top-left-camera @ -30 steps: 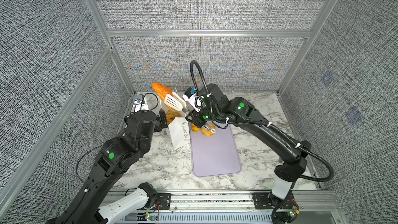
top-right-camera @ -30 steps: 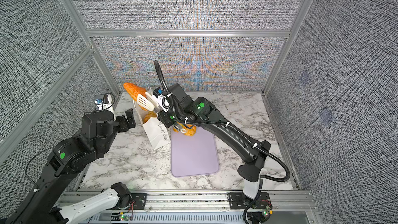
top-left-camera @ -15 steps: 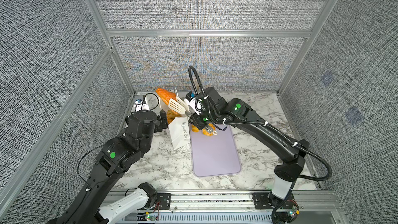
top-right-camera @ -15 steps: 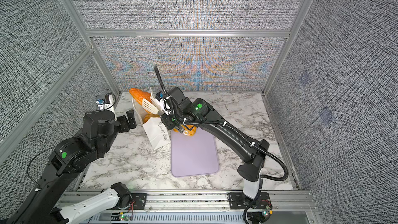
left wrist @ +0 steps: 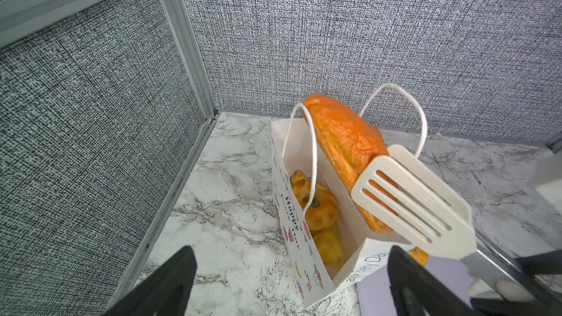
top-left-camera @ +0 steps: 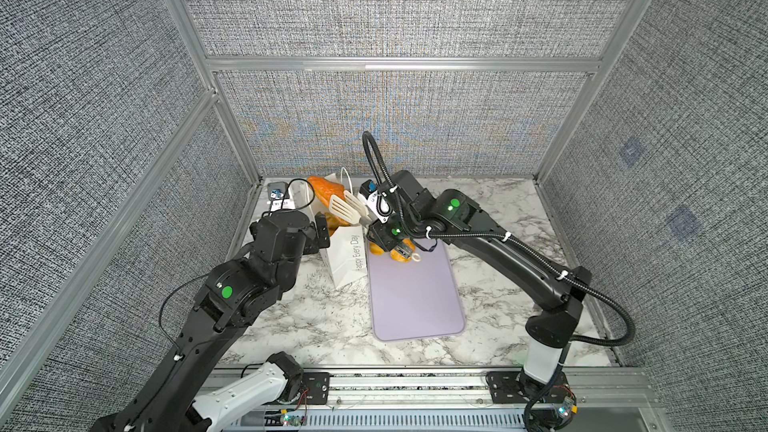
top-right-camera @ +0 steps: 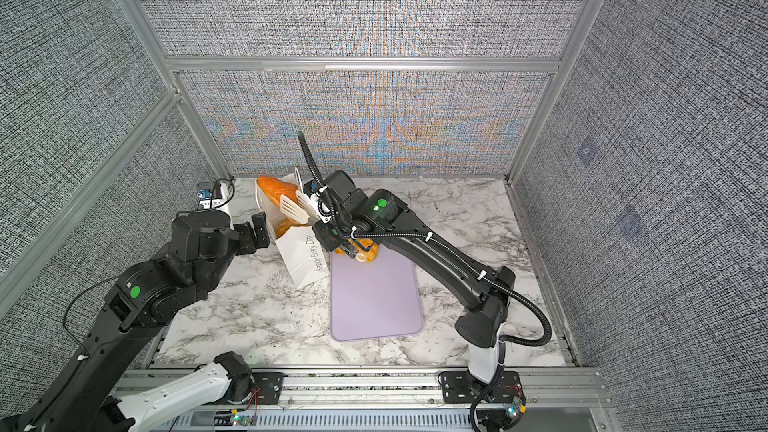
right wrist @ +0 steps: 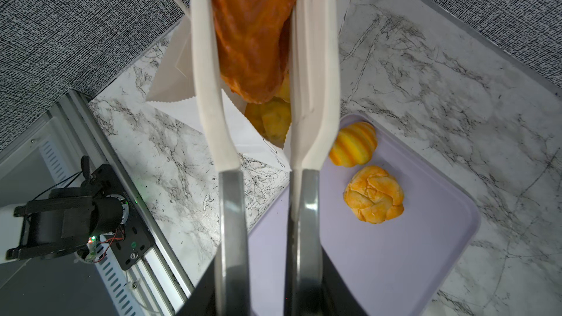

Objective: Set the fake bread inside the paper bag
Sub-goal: 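Lower the baguette into the bag opening with the tongs, then open the tongs and move them back over the tray while left lowers the bag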

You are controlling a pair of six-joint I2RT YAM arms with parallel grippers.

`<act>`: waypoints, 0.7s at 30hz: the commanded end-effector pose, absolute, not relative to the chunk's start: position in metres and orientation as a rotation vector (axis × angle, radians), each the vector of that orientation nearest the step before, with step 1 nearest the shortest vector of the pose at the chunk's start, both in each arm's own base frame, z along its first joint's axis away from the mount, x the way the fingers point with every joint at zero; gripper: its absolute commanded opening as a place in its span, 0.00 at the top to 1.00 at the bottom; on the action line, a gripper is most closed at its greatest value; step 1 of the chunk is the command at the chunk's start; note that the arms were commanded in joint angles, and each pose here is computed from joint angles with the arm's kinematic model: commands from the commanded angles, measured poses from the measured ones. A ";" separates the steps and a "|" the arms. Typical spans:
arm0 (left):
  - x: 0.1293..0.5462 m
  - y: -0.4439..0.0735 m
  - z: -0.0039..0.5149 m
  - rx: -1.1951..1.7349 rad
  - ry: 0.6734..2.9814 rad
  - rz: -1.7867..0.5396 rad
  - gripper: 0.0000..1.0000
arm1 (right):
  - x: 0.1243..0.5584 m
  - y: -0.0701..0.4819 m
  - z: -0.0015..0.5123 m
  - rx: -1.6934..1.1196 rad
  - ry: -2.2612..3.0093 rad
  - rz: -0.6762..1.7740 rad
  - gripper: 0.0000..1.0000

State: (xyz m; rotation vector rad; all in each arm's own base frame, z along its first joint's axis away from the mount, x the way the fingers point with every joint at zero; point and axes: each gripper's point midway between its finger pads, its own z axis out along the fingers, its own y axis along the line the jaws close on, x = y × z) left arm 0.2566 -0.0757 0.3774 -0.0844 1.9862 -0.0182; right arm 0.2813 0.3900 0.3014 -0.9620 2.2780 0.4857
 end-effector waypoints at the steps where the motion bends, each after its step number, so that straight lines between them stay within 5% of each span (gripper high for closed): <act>1: 0.259 -0.079 0.383 -0.085 1.966 -0.042 0.01 | 0.287 0.390 0.307 -0.939 2.256 0.470 0.61; 21: 0.260 -0.091 0.379 -0.044 1.981 -0.099 0.01 | 0.292 0.380 0.319 -0.933 2.236 0.412 0.48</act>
